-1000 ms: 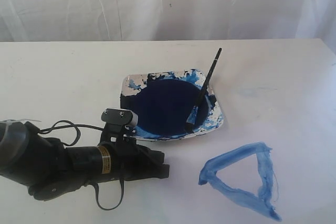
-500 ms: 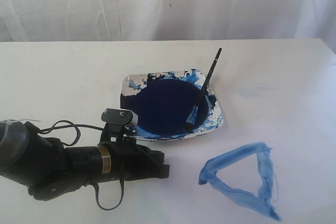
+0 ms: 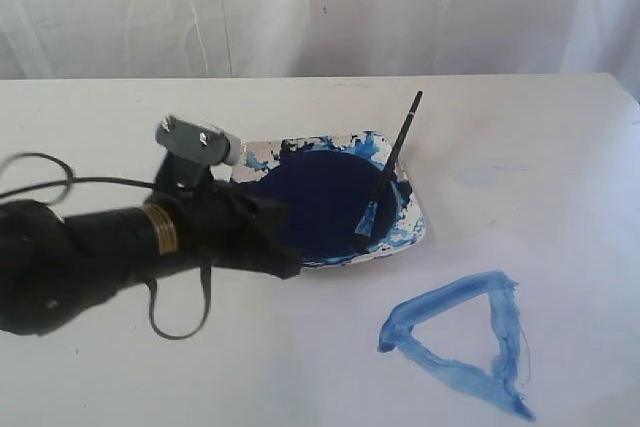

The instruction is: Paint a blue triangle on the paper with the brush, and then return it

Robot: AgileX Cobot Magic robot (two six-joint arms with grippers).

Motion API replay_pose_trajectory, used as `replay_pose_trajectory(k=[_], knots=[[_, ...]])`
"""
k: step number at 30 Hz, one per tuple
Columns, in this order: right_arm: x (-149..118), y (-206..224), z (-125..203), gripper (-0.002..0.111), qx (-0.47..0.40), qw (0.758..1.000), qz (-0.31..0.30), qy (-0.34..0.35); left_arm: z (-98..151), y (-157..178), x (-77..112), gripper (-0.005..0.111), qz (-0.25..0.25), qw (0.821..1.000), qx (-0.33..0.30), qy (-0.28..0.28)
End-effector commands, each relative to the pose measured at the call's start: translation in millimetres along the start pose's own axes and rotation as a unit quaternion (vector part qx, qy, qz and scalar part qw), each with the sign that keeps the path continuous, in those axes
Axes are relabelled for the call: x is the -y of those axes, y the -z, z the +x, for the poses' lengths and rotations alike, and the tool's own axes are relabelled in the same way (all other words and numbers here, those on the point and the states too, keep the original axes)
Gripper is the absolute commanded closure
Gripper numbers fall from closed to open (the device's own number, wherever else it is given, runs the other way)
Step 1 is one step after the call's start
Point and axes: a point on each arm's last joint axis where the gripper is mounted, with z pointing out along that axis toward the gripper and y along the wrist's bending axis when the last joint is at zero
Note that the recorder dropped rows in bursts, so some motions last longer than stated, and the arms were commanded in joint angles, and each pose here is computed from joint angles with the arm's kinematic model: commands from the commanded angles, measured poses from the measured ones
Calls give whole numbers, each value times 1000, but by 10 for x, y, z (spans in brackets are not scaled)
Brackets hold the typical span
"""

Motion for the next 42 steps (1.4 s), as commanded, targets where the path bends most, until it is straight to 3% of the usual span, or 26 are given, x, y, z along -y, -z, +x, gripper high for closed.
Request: replay_pose_trajectory(k=[1,7,15,27,35,42], knots=[[5,3,5,108,2,1000,4,0,-382,582,31,107,-30,993,8,-117],[5,3,5,108,2,1000,4,0,-598,1515,-2,107,-47,992,8,-120],[5,3,5,108,2,1000,4,0,-119,2255,-125,107,-118,986,6,-119],[5,3,5,108,2,1000,4,0,601,2189,-215,107,-141,986,-48,-70],[5,3,5,108,2,1000,4,0,1101,2077,-294,107,-166,985,14,-53],[5,3,5,108,2,1000,4,0,1222,2140,-248,107,-153,986,-8,-60]])
